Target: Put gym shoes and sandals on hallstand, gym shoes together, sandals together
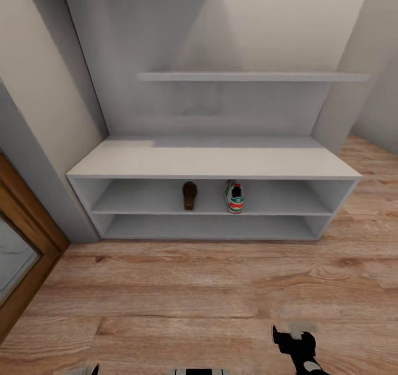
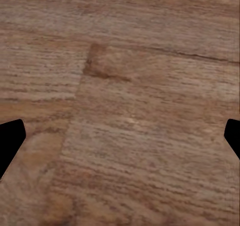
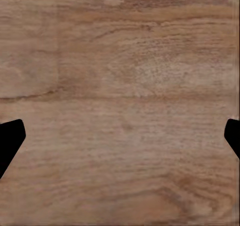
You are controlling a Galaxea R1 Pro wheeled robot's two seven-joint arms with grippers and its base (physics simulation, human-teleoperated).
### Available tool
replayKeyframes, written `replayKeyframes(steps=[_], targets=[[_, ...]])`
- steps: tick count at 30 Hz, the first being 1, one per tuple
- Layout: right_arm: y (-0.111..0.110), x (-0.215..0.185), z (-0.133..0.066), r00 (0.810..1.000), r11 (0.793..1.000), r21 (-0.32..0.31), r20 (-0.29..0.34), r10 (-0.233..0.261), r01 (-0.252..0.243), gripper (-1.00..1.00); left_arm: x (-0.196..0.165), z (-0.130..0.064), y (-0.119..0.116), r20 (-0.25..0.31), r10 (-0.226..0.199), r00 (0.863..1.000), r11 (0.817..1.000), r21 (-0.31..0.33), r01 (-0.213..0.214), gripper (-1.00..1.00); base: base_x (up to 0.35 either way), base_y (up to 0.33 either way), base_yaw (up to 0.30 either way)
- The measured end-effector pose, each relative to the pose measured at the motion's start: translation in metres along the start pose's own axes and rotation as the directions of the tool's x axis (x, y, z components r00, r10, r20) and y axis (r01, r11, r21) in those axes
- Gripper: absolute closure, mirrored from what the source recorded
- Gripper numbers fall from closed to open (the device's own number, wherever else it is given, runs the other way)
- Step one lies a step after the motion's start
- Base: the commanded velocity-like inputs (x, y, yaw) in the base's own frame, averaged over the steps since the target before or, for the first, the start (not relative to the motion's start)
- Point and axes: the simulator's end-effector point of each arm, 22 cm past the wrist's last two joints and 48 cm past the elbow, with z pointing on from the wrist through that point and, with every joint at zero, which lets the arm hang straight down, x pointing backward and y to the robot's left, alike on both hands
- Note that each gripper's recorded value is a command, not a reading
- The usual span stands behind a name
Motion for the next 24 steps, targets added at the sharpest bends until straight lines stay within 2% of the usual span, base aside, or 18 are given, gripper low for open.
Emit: replayKeyframes(steps=[7,24], targets=[[-0.005,0.004,-0.001,1.0,1.0,0.021,-0.006,0.0,0.0,-1.0,0.002,0.0,0.007,-0.004,0.004,1.0,0.999,-0.047,-0.004,-1.0,0.0,0.0,-0.268],[-0.004,0.013,-0.005,1.0,1.0,0.022,-0.015,0.002,-0.002,-1.0,0.003,0.0,0.006,-0.005,0.002,1.0,0.999,-0.054,-0.003,-1.0,0.0,0.0,-0.277]])
